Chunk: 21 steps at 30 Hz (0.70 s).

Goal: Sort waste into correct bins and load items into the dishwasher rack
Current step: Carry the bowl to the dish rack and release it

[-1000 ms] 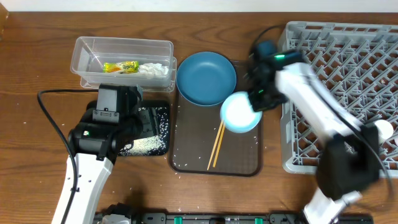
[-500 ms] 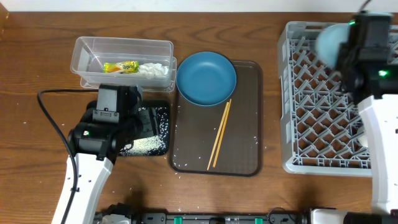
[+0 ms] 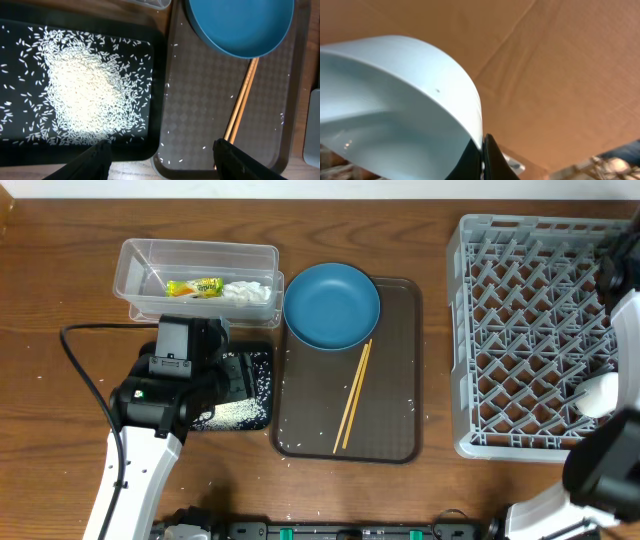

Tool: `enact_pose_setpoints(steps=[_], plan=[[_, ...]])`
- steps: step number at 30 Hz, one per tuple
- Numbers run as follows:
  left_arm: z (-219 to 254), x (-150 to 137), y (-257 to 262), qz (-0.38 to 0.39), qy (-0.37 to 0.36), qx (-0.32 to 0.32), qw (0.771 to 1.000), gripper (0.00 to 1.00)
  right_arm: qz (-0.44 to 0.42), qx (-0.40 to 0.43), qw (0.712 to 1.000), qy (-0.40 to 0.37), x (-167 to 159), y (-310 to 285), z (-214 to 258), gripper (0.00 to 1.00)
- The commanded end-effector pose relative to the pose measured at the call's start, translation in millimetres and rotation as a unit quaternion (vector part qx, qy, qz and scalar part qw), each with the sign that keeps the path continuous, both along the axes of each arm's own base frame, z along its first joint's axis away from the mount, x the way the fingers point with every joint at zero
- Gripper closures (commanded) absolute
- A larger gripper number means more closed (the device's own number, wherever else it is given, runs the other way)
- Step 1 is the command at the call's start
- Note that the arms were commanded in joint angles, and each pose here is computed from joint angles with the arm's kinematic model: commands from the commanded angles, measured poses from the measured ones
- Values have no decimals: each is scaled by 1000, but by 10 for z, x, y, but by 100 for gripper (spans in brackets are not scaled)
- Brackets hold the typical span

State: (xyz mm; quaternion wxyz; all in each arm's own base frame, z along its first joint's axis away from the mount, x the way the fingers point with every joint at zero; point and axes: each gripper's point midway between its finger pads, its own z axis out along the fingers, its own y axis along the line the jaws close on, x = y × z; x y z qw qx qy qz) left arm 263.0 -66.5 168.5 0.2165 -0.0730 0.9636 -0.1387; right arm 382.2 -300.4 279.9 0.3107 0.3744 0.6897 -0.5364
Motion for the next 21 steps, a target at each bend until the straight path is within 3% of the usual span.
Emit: enact_pose_setpoints(steps=[1,9,21], plan=[[17,20,16,4,-1,0,1000,32,-64,-35,992,100,-135,-227,-152,99],[16,16,16,4,0,0,1000,32,-72,-24,981,181,-21,-423,-722,99],[4,-5,19,4,5,1,1000,32,-67,-6,977,202,8,-458,-1064,99]])
